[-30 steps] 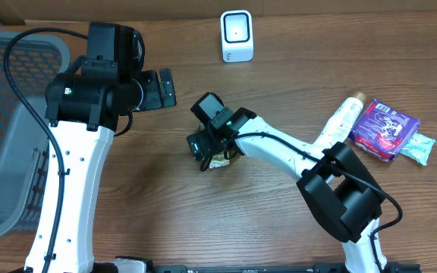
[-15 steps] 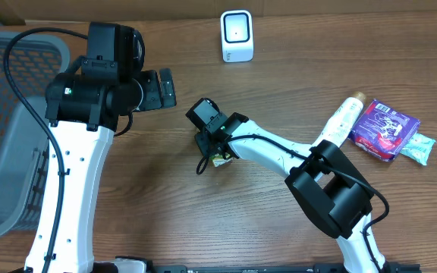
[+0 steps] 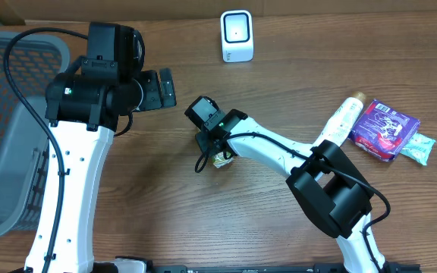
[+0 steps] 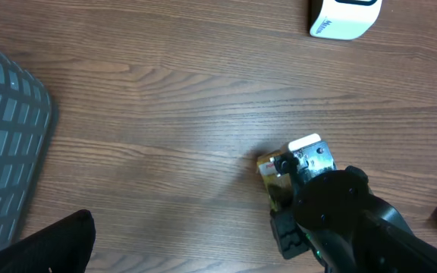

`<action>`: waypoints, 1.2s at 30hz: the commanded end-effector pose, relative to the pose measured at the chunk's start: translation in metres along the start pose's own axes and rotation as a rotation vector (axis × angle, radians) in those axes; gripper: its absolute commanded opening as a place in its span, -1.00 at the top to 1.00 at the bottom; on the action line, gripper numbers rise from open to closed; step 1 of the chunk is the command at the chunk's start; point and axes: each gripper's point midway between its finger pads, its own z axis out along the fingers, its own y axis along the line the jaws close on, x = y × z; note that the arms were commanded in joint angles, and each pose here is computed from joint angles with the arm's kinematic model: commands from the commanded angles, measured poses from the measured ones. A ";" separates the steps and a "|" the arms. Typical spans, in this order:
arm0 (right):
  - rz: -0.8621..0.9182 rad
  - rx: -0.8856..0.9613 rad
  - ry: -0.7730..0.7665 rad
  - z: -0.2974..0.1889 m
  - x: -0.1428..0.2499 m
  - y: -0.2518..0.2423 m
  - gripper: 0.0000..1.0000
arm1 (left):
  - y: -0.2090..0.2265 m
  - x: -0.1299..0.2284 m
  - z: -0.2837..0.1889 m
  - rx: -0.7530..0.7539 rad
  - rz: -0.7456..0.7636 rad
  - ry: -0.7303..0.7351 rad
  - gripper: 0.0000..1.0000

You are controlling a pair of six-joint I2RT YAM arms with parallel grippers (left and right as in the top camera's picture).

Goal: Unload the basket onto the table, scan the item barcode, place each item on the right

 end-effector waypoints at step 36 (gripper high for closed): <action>-0.136 -0.110 0.204 -0.083 0.030 -0.035 -0.57 | 0.002 -0.006 -0.003 -0.010 -0.011 -0.018 -0.99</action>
